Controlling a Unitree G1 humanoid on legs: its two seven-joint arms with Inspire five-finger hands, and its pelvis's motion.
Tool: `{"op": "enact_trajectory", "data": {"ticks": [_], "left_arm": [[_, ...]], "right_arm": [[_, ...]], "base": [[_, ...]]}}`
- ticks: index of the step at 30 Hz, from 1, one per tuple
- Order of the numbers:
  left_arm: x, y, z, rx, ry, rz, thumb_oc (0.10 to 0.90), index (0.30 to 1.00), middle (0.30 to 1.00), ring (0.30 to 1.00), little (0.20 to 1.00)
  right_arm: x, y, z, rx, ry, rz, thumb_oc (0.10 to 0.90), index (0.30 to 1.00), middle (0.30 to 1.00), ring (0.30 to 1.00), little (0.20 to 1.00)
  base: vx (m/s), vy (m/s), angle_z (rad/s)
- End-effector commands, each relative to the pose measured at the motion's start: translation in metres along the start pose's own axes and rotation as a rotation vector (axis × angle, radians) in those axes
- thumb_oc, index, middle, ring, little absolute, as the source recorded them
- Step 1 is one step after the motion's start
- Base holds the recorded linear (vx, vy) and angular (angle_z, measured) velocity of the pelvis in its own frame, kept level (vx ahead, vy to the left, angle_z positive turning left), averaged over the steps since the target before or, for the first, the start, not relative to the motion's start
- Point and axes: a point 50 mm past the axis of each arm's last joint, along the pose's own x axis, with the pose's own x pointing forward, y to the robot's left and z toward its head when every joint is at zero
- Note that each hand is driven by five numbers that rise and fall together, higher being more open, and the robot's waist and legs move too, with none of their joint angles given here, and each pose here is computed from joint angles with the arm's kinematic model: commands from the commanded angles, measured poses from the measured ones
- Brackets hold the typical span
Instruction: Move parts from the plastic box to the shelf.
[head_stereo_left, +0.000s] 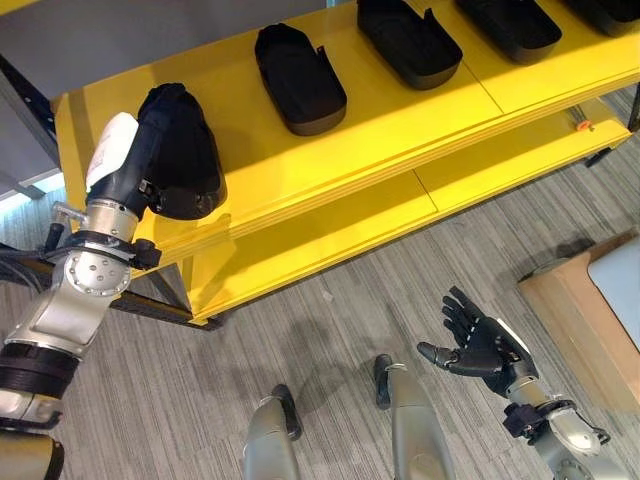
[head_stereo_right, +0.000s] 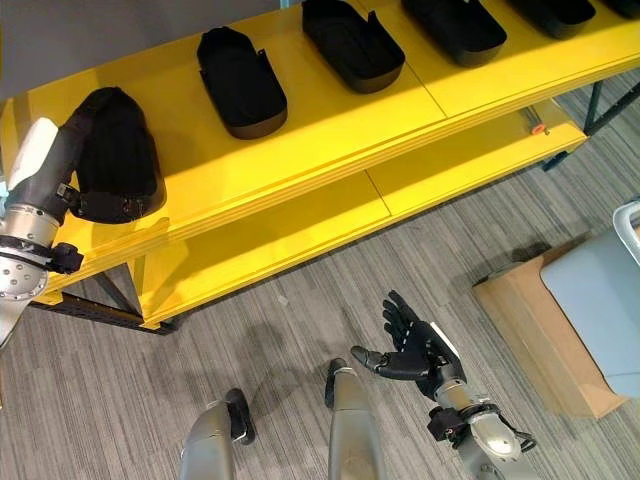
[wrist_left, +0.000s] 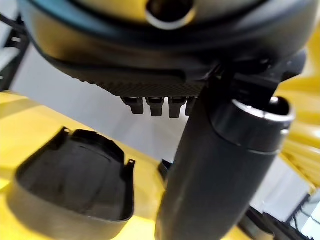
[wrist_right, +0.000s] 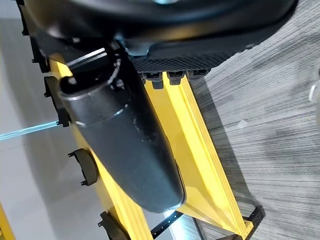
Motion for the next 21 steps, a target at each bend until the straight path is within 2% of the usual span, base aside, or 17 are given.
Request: {"op": "enact_trajectory", "data": {"ticks": [1,8,15,21], "left_arm": [[0.011,0.036,0.032,-0.031,-0.175,0.178,0.9,1.0,1.0,1.0,1.0],[-0.019,0.015,0.026,-0.082,-0.163,0.113,0.9,1.0,1.0,1.0,1.0],[-0.047,0.006,0.029,-0.139,-0.186,0.052,0.9,1.0,1.0,1.0,1.0],[-0.058,0.001,0.037,-0.159,-0.218,-0.001,0.9,1.0,1.0,1.0,1.0]], "right_arm": [[-0.004,-0.001,0.034,-0.084,-0.162,0.032,0.9,1.0,1.0,1.0,1.0],[-0.004,-0.001,0.037,-0.088,-0.178,0.023,0.9,1.0,1.0,1.0,1.0],[-0.006,-0.003,0.042,-0.101,-0.199,0.014,0.9,1.0,1.0,1.0,1.0],[-0.008,-0.003,0.043,-0.108,-0.203,0.012,0.9,1.0,1.0,1.0,1.0]], "base": [[0.0,0.0,0.0],[0.0,0.0,0.0],[0.0,0.0,0.0],[0.0,0.0,0.0]]}}
